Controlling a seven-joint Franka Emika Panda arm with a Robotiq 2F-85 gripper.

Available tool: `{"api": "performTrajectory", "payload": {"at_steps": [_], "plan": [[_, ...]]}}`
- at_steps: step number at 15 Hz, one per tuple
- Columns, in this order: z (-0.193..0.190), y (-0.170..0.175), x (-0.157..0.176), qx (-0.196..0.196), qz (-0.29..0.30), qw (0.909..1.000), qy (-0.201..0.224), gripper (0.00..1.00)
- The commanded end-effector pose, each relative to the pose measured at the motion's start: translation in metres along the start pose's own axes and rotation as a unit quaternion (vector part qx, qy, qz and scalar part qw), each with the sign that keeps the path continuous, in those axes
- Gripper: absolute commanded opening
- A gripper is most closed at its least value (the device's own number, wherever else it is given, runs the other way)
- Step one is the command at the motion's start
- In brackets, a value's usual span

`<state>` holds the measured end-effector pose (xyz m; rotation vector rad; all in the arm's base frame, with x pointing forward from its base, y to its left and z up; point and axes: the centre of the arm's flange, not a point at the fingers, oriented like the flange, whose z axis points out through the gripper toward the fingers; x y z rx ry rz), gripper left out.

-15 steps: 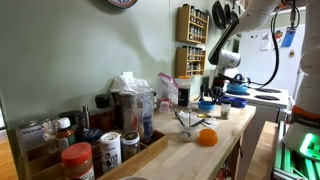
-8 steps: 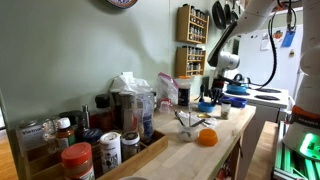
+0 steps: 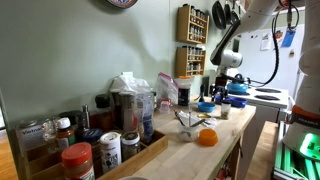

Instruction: Put the light blue bowl behind the spice bottle

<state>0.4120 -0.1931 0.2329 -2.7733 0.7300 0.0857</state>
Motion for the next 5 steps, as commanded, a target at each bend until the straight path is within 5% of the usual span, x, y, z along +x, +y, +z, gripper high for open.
{"api": "performTrajectory", "payload": {"at_steps": [1,4,5], "plan": [[-0.06,0.052,-0.044,-0.031,-0.082,0.9952,-0.043,1.0],[-0.089,0.097,-0.074,-0.033,-0.161,0.9847,-0.057,1.0],[-0.065,0.076,-0.042,-0.036,-0.114,0.9914,-0.055,1.0]]}}
